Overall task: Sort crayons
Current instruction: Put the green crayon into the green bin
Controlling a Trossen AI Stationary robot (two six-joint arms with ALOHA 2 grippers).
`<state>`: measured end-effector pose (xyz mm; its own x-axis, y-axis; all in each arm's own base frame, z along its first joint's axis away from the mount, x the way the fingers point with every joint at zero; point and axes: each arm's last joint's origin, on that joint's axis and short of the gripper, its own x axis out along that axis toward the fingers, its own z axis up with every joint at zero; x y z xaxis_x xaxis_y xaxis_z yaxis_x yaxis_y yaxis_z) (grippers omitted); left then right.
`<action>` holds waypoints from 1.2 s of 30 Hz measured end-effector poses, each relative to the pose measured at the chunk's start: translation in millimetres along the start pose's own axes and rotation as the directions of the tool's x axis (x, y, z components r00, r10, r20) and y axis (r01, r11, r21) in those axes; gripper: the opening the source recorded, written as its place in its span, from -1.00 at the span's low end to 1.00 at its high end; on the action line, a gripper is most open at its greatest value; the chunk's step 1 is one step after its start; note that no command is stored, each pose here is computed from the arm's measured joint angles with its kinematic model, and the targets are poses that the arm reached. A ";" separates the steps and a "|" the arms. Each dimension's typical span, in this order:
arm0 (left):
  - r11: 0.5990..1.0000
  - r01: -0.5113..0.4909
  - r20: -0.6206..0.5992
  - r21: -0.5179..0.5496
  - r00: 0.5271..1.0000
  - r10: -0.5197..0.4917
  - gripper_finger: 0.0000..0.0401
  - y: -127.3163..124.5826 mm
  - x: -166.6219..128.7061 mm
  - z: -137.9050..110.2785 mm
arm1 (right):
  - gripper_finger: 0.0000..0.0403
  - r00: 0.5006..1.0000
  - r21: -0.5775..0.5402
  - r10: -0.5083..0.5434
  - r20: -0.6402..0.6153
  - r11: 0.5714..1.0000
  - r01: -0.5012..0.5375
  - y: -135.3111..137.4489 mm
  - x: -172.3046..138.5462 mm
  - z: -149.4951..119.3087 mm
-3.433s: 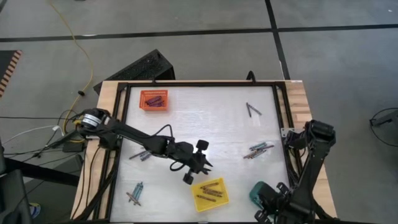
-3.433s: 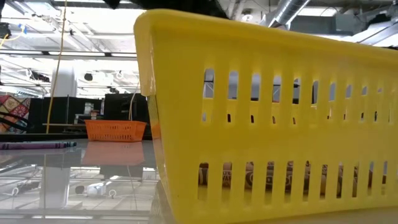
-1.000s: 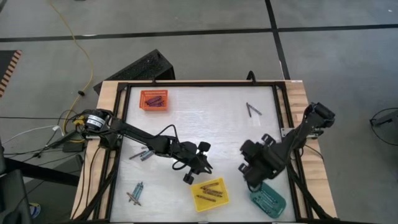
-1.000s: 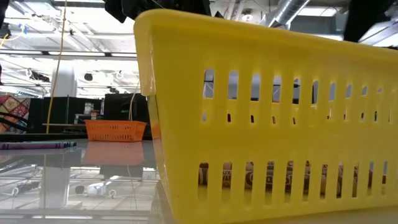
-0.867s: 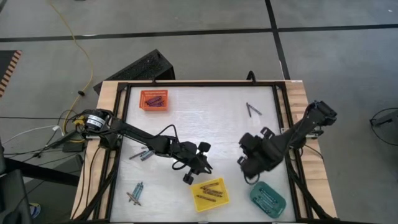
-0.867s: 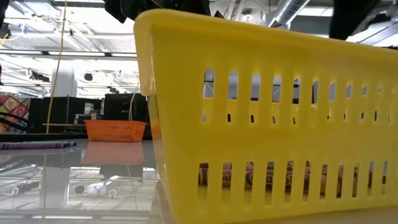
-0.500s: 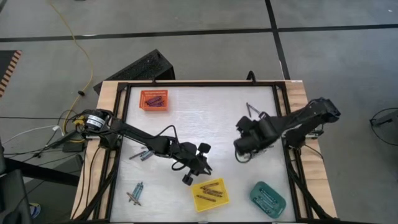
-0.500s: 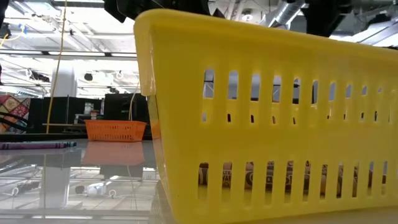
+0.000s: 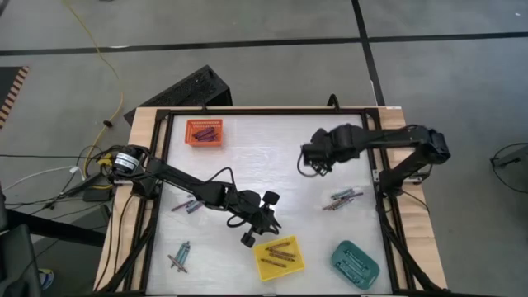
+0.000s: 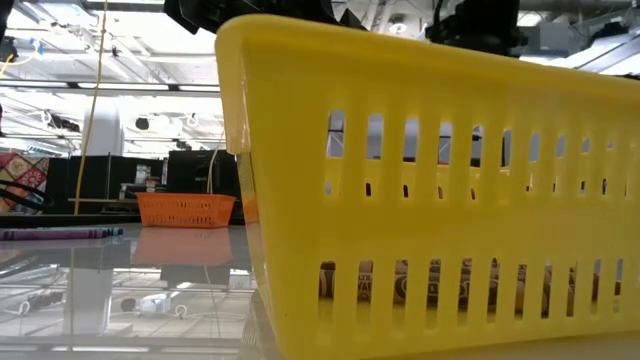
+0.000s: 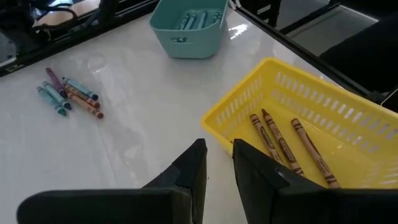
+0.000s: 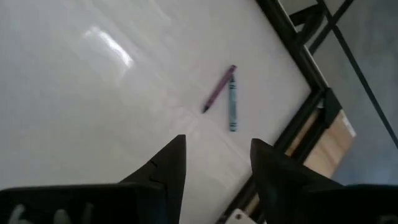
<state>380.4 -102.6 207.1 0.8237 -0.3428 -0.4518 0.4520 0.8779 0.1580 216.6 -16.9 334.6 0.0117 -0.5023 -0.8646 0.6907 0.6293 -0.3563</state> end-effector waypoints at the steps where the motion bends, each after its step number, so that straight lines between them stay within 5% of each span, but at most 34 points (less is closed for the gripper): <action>1: 1.000 0.000 0.000 0.000 1.000 0.000 -0.65 -0.2 0.0 0.1 | -0.14 1.000 -0.001 -0.004 -0.007 1.000 0.004 -4.3 2.2 2.7; 9: 1.000 -0.005 0.000 0.000 1.000 0.005 -0.52 -0.1 0.0 0.2 | -0.15 0.998 0.019 -0.024 -0.060 1.000 0.025 -38.7 26.5 18.2; 17: 0.999 -0.043 -0.073 -0.029 0.996 0.041 -0.22 -0.1 -0.3 -6.0 | -0.15 0.992 0.097 0.042 -0.122 0.995 -0.031 -71.3 72.5 1.6; 28: 0.999 -0.020 -0.104 -0.030 0.994 0.017 -0.20 -1.3 -0.6 -9.3 | -0.16 0.979 0.223 0.135 -0.155 0.970 -0.098 -96.9 134.9 -30.7; 36: 0.999 -0.019 -0.106 -0.030 0.994 0.015 -0.20 -1.3 -0.6 -9.5 | -0.16 0.967 0.208 0.182 -0.179 0.968 -0.143 -101.3 165.8 -38.4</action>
<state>376.1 -100.4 198.8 0.7896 -0.2919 -0.5398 0.4260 0.8939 0.1397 120.8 -141.2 213.7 0.0073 -0.2654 -0.9641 0.8168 0.5578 -0.1474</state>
